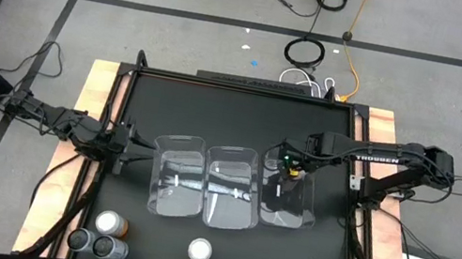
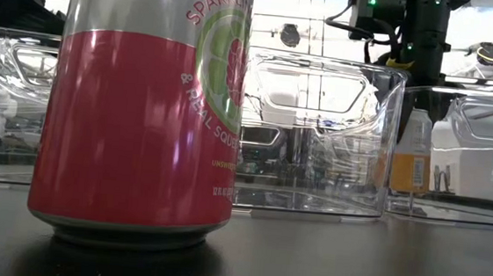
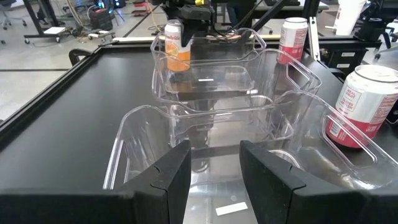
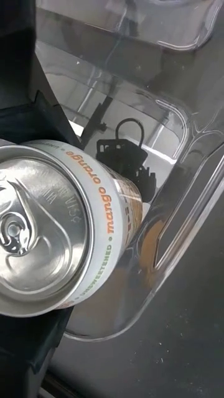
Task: Sort soda cans
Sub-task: Put the right orange soda can into the right transparent bin
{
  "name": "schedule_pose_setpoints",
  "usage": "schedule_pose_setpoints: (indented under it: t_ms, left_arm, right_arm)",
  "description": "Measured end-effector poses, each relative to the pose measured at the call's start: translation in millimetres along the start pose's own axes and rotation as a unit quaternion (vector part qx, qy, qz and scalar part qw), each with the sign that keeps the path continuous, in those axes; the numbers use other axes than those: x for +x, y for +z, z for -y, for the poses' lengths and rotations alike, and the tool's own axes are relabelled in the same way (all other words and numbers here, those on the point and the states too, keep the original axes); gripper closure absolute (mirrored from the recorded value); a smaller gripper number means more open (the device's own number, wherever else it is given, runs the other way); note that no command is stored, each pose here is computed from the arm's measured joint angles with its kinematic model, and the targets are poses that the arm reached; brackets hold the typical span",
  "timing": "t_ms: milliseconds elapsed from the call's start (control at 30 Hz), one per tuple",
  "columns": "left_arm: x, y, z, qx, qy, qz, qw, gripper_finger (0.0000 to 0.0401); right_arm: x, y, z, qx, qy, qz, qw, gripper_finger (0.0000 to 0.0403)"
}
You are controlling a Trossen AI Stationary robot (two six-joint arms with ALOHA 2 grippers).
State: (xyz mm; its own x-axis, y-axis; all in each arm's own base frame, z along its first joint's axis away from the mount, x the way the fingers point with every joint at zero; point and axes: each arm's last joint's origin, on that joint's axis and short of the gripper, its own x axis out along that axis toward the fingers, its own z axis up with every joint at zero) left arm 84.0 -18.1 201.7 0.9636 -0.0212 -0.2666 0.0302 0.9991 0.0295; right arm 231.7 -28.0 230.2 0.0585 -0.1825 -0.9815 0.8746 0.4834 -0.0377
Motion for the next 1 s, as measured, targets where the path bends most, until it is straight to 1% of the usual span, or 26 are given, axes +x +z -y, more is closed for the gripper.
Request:
schedule_pose_setpoints:
  t_ms: [300, 667, 1000]
  left_arm:
    - [0.0, 0.0, 0.0, 0.0, 0.0, 0.0, 1.0, 0.0253]
    - [0.0, 0.0, 0.0, 0.0, 0.0, 0.0, 1.0, 0.0253]
    - [0.0, 0.0, 0.0, 0.0, 0.0, 0.0, 1.0, 0.0253]
  right_arm:
    - [0.0, 0.0, 0.0, 0.0, 0.0, -0.001, 1.0, 0.0077]
    - [-0.4, -0.2, -0.5, 0.0, 0.006, -0.006, 1.0, 0.0047]
    - [-0.6, 0.1, 0.2, -0.004, -0.002, 0.003, 1.0, 0.0046]
